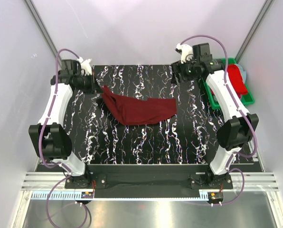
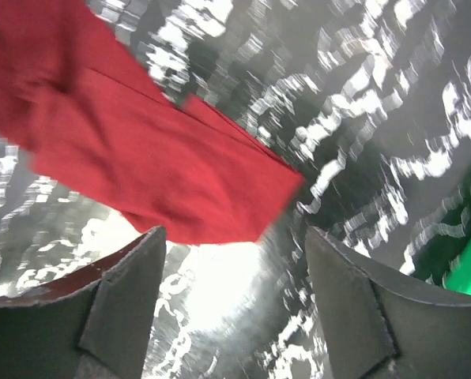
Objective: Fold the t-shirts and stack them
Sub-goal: Flatten the tshirt out
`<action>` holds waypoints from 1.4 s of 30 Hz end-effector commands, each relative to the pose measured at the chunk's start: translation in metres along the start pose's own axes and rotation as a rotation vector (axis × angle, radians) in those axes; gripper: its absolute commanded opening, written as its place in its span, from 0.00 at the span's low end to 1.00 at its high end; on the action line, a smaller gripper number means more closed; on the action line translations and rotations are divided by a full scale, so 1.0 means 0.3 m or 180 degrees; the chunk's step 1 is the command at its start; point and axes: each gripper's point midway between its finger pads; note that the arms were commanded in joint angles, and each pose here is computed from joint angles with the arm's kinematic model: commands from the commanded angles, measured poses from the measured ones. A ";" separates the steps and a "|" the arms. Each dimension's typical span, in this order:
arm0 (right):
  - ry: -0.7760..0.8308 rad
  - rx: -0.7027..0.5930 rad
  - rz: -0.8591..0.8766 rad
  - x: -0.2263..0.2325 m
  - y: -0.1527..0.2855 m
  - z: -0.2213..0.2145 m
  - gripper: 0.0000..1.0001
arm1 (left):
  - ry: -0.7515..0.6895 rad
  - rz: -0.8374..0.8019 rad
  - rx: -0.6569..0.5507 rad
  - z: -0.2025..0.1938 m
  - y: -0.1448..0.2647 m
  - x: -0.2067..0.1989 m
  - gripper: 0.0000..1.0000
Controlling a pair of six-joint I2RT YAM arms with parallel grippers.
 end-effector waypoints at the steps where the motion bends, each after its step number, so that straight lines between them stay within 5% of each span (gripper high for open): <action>1: 0.0283 -0.0121 0.0580 0.183 -0.023 0.068 0.77 | 0.0050 0.0043 0.0021 -0.065 0.014 0.010 0.00; 4: 0.0694 0.0048 0.1121 0.392 -0.114 0.037 0.73 | 0.0091 0.0079 0.0205 -0.142 -0.023 0.033 0.00; 9: 0.0676 0.0197 0.1619 0.577 -0.241 0.028 0.69 | 0.0160 0.0138 0.0359 -0.195 -0.059 0.061 0.00; 15: 0.0737 0.0371 0.1648 0.606 -0.433 -0.008 0.67 | 0.0146 0.0141 0.0328 -0.191 -0.059 0.055 0.00; 27: 0.0675 0.0529 0.2288 0.805 -0.552 -0.091 0.62 | 0.0238 0.0209 0.0421 -0.247 -0.068 0.078 0.00; 39: 0.0882 0.0717 0.2177 0.901 -0.699 -0.198 0.77 | 0.0263 0.0240 0.0382 -0.244 -0.056 0.082 0.00; 42: 0.0890 0.0731 0.2107 0.899 -0.722 -0.208 0.64 | 0.0280 0.0246 0.0385 -0.255 -0.054 0.086 0.00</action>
Point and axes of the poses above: each gripper's point midway between its finger pads, its own y axis back along the fingers, its own x axis along the line the jaws close on, z = x × y, and after that the axes turned 4 degrees about y, right-handed
